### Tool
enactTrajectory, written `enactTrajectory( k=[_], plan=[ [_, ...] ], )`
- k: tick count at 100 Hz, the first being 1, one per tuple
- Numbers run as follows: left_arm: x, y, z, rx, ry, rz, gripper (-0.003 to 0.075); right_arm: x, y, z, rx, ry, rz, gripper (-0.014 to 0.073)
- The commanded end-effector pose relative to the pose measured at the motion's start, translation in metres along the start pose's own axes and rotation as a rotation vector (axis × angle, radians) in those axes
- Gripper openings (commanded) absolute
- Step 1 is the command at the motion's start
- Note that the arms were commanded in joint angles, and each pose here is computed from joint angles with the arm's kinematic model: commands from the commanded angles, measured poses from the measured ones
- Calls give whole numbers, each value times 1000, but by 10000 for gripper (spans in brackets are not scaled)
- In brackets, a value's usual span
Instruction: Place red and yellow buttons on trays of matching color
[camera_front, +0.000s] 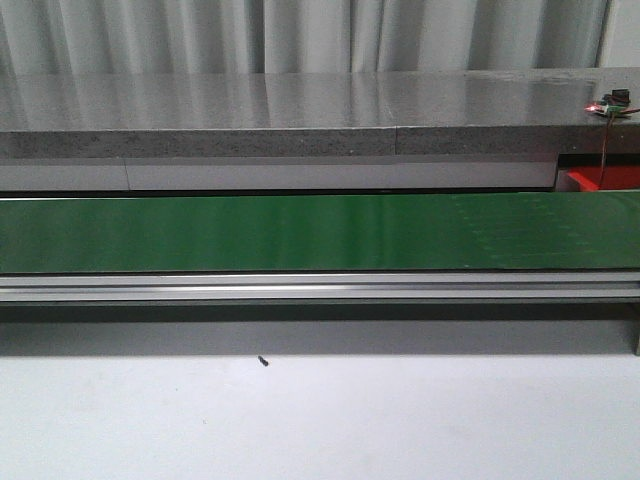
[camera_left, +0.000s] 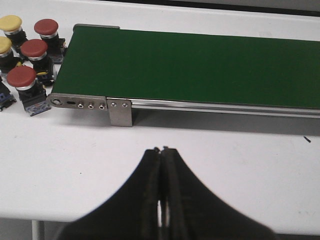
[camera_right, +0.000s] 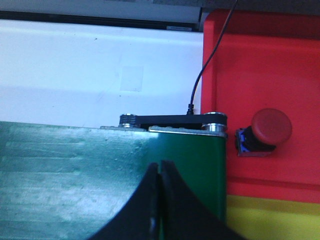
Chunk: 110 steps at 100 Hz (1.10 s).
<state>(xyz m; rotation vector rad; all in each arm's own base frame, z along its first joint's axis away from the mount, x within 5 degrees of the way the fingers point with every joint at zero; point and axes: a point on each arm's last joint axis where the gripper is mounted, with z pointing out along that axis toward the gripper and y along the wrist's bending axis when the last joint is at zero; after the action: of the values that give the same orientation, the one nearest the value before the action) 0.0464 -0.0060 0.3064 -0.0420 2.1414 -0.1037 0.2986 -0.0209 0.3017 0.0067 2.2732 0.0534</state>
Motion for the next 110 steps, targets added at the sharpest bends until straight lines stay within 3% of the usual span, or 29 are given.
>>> enactTrajectory(
  k=[1,65,110],
  plan=[
    [-11,-2,-3,19,-73,-3,-20,-8,2,-31,28,-160,-15,-118],
    [-14,-2,-3,17,-105,-2,-20,65,23,-99,8,-374,-58,-118],
    [-14,-2,-3,17,-107,-2,-20,116,25,-124,2,-426,-63,-118]
  ],
)
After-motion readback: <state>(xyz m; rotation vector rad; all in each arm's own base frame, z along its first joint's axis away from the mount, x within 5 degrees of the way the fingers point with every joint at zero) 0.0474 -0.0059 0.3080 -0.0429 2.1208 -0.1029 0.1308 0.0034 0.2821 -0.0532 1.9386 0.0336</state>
